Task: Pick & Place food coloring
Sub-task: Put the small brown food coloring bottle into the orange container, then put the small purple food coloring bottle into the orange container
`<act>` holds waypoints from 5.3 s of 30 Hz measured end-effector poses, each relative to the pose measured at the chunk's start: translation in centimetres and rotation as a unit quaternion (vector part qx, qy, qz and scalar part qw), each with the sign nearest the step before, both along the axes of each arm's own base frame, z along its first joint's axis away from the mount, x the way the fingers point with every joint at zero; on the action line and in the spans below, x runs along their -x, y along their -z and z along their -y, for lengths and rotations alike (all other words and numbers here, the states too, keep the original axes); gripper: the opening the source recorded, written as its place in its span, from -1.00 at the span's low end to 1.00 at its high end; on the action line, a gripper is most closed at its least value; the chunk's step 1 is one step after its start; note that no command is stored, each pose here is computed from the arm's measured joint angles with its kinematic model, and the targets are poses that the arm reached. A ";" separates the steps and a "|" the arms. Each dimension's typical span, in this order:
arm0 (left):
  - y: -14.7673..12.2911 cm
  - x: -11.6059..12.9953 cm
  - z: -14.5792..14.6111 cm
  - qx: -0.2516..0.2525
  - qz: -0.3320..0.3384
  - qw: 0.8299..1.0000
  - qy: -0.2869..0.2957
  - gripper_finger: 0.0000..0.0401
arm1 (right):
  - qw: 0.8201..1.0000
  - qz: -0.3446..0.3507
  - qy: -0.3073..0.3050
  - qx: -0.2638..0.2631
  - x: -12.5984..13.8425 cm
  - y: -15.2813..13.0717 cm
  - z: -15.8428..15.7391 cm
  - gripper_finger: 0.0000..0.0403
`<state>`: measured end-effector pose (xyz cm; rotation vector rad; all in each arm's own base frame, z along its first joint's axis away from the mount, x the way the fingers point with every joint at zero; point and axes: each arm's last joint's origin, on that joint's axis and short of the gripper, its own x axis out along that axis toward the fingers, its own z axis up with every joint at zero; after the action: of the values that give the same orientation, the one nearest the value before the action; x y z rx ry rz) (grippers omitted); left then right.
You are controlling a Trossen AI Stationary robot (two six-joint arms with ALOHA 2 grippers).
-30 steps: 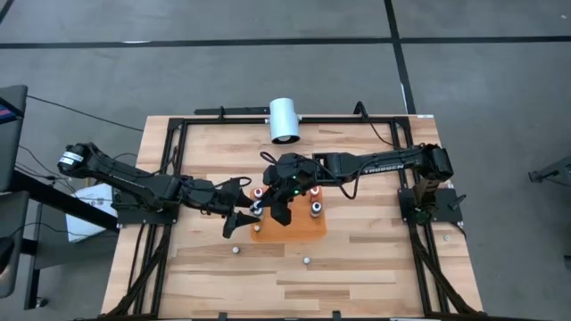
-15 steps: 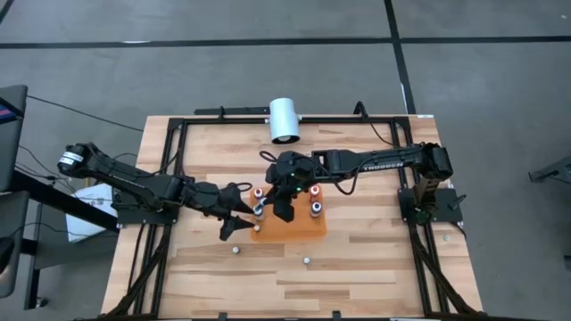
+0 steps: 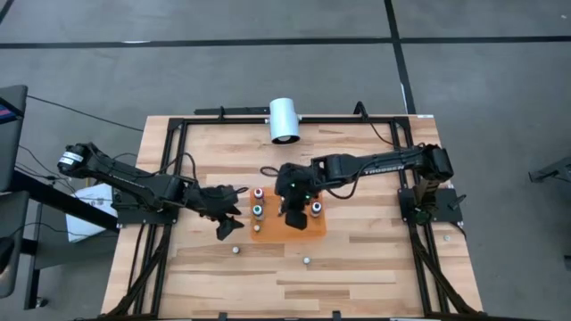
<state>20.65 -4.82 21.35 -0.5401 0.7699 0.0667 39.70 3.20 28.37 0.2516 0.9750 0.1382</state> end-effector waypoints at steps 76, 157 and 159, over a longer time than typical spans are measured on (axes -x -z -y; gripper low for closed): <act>0.9 0.9 -0.4 -0.020 -0.061 0.997 -0.036 0.18 | 0.966 -0.156 0.098 0.180 -1.9 11.3 -5.1 -0.64; -5.7 9.3 2.4 -0.055 0.165 0.984 0.048 0.18 | 0.972 -0.201 0.055 0.109 2.9 8.8 -17.5 -0.34; -5.6 9.5 2.5 -0.056 0.160 0.984 0.046 0.18 | 0.972 -0.195 0.059 0.116 2.9 8.8 -17.5 -0.34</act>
<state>11.14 -7.32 26.95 -0.3952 0.4726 -0.0609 36.85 20.70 19.54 0.1225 1.3514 -0.1402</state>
